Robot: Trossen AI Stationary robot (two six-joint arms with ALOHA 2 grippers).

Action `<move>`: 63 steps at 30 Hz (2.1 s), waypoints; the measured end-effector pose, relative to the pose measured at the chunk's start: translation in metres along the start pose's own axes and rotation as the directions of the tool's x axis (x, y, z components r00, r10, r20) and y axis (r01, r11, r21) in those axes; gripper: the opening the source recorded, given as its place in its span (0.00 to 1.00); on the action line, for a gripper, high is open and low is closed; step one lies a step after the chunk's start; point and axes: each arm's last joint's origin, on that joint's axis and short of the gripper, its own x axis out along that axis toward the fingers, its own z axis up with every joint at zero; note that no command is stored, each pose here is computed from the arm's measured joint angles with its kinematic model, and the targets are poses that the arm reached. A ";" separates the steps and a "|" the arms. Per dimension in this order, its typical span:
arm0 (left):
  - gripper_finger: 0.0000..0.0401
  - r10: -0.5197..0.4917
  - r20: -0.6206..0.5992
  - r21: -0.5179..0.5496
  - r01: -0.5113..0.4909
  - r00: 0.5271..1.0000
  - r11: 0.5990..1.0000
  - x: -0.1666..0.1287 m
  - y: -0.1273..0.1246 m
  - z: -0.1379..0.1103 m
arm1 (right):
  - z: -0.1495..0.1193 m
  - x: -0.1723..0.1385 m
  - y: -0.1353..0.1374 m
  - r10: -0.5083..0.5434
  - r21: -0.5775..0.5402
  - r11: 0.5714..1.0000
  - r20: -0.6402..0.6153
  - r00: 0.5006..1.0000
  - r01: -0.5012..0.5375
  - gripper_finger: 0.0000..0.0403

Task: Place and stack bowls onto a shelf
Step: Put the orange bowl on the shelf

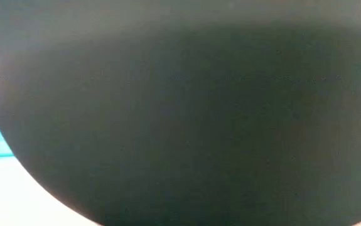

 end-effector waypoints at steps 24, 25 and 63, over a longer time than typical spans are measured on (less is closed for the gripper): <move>0.00 0.075 -0.007 0.226 -0.071 0.997 0.971 -0.037 0.009 0.077 | 0.000 0.000 0.000 0.000 0.000 1.000 0.001 1.000 0.000 0.34; 0.00 0.104 -0.016 0.237 -0.097 0.994 0.967 -0.039 0.010 0.079 | 0.000 0.000 0.000 0.000 0.000 1.000 0.000 1.000 0.000 0.34; 0.08 0.341 -0.268 -0.185 -0.396 0.901 0.899 -0.141 0.225 0.031 | 0.000 0.000 0.000 0.000 0.000 1.000 0.000 1.000 0.000 0.34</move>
